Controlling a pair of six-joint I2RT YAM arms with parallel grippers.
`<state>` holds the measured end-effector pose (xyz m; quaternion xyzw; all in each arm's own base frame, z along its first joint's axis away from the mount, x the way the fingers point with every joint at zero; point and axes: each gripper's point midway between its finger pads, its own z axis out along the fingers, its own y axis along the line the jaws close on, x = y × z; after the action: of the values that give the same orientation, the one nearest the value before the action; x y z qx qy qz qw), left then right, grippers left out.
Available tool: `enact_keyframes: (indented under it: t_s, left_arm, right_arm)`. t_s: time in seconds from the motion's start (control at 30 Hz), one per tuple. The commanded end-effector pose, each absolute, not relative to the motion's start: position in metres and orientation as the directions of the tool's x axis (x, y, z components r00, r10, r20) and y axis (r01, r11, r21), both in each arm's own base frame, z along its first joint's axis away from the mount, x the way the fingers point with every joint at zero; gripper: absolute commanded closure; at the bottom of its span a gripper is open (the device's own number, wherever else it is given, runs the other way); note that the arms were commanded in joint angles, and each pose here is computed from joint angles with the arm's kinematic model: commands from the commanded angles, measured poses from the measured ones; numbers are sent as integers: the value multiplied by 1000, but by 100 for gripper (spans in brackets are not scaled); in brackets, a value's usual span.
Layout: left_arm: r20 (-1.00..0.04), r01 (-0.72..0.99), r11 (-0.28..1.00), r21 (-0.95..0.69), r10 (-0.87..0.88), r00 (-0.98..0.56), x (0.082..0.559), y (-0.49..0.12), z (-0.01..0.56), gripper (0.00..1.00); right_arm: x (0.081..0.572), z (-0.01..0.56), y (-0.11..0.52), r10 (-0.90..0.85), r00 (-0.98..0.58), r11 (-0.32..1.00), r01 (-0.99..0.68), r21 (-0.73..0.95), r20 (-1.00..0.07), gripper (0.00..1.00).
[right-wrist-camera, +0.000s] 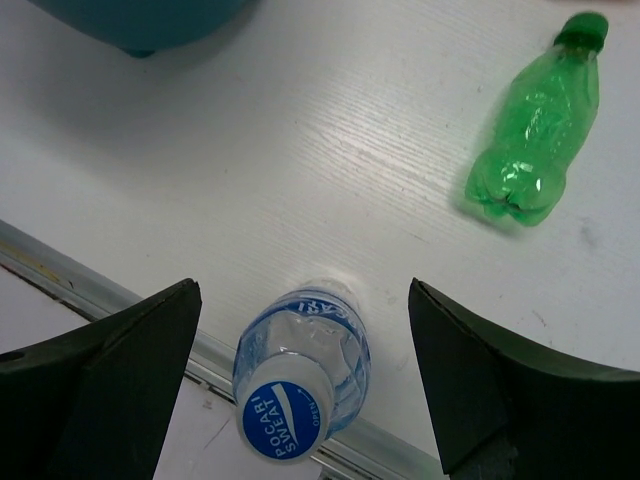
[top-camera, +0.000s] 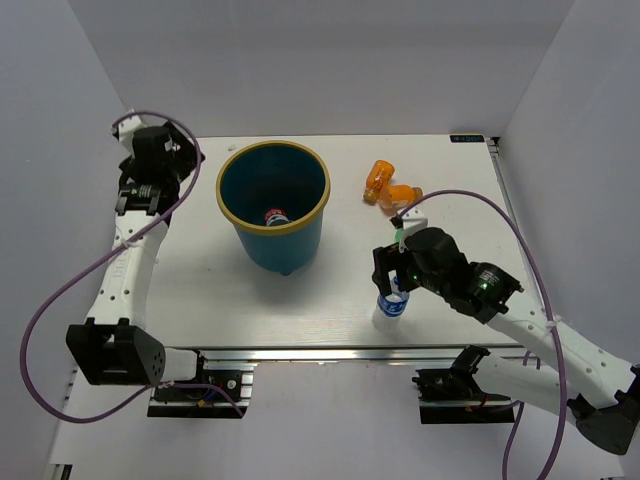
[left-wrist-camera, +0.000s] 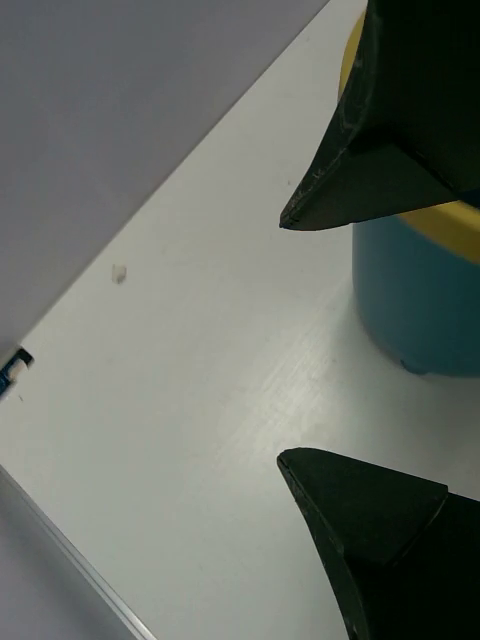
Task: Put the plastic bottles in the bin
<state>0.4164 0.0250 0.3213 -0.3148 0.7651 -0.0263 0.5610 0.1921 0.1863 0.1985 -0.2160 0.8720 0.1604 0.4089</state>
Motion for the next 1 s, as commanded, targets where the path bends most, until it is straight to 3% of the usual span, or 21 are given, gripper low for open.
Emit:
enact_keyframes:
  t_s: [0.0, 0.13, 0.2, 0.27, 0.33, 0.43, 0.63, 0.83, 0.97]
  left_arm:
    - [-817, -513, 715, -475, -574, -45, 396, 45, 322, 2]
    - [-803, -566, 688, -454, -591, -75, 386, 49, 279, 2]
    - [-793, -593, 675, -439, -601, -98, 381, 50, 260, 2]
    - [-781, -600, 666, -444, -616, -107, 380, 48, 249, 2]
    - [-766, -566, 677, -470, -632, -119, 383, 40, 245, 2]
    - [-759, -572, 669, -475, -640, -120, 377, 39, 236, 2]
    - [-776, -611, 650, -452, -624, -90, 360, 50, 231, 2]
    - [-790, -621, 654, -432, -607, -90, 343, 54, 229, 2]
    - [-798, -641, 644, -418, -597, -79, 334, 59, 222, 2]
  right_arm:
    - [190, 190, 180, -187, -593, 883, -451, 130, -783, 12]
    - [192, 186, 176, -146, -568, 892, -430, 142, -810, 14]
    - [193, 183, 182, -143, -553, 878, -454, 153, -821, 24]
    - [195, 184, 186, -129, -533, 870, -465, 162, -836, 45]
    - [195, 185, 187, -124, -527, 866, -471, 167, -840, 54]
    - [195, 194, 190, -117, -514, 858, -483, 175, -850, 75]
    - [206, 268, 208, -41, -339, 797, -578, 174, -940, 88]
    - [237, 404, 203, 188, -43, 832, -524, 183, -981, 90]
    - [247, 477, 202, 224, 143, 845, -521, 119, -964, 90]
